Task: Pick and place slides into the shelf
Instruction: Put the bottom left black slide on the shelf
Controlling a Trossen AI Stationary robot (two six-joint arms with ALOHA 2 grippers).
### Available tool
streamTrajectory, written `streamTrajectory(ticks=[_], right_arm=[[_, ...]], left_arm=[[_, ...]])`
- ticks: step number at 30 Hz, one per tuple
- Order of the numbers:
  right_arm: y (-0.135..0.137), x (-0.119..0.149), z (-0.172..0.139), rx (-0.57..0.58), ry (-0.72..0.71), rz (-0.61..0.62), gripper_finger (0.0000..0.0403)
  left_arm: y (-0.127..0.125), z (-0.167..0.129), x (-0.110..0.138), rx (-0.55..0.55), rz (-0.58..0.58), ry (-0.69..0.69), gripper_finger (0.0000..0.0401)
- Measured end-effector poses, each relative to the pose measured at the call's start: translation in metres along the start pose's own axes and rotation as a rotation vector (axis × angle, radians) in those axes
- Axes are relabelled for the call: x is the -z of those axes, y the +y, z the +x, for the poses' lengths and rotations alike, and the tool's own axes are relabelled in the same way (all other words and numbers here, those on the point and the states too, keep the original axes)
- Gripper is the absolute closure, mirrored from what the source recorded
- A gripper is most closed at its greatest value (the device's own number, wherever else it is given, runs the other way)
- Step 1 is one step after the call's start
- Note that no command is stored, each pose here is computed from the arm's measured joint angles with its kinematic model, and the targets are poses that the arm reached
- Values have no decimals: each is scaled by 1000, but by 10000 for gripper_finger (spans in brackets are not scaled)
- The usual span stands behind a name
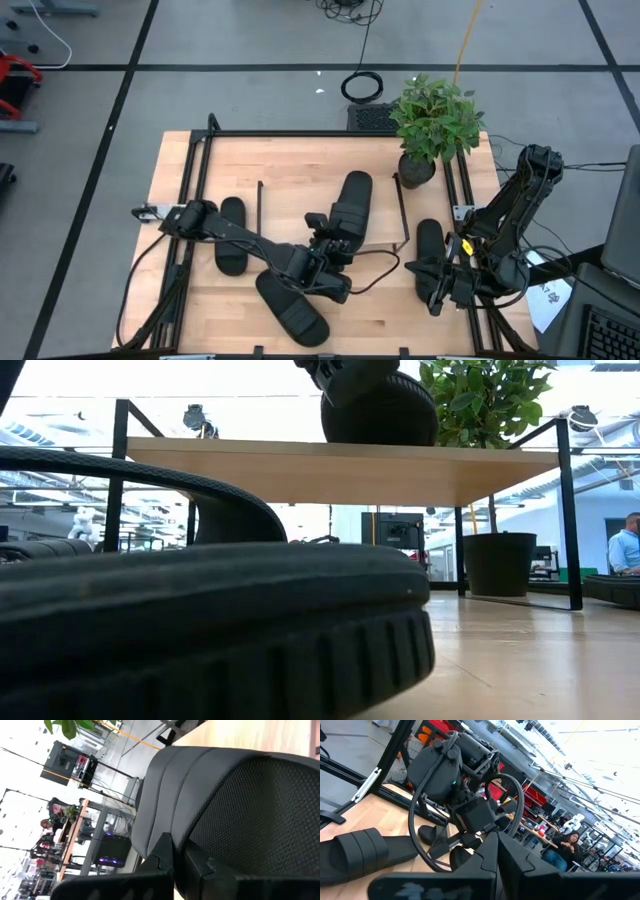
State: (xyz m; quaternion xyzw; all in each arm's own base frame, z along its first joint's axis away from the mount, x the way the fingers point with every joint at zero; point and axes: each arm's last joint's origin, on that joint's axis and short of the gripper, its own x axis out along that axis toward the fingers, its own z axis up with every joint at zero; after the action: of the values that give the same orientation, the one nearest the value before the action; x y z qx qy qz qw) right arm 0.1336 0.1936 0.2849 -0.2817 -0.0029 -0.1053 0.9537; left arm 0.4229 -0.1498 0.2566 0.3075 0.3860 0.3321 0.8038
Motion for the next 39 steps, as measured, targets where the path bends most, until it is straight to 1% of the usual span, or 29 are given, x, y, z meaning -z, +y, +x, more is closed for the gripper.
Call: streamTrajectory(ticks=[5, 10, 14, 18, 21, 26, 33, 39], right_arm=[[0, 0, 0, 0, 0, 0, 403], [0, 0, 0, 0, 0, -1, 403], [0, 0, 0, -1, 0, 12, 403], [0, 0, 0, -1, 0, 12, 403], [0, 0, 0, -1, -1, 14, 403], [0, 0, 0, -1, -1, 14, 403], [0, 0, 0, -1, -1, 14, 403], [0, 0, 0, -1, -1, 14, 403]], left_arm=[[0, 0, -2, 11, -17, -8, 399], [-2, 0, -7, 46, -19, -32, 398], [-3, 1, -8, 69, -15, -37, 384], [-3, 2, -9, 86, -16, -35, 350], [-3, 1, -9, 107, -15, -33, 316], [-5, -2, -9, 111, -3, -39, 260], [-8, -12, -9, 56, 106, -72, 201], [-1, -37, -22, 59, 194, -140, 176]])
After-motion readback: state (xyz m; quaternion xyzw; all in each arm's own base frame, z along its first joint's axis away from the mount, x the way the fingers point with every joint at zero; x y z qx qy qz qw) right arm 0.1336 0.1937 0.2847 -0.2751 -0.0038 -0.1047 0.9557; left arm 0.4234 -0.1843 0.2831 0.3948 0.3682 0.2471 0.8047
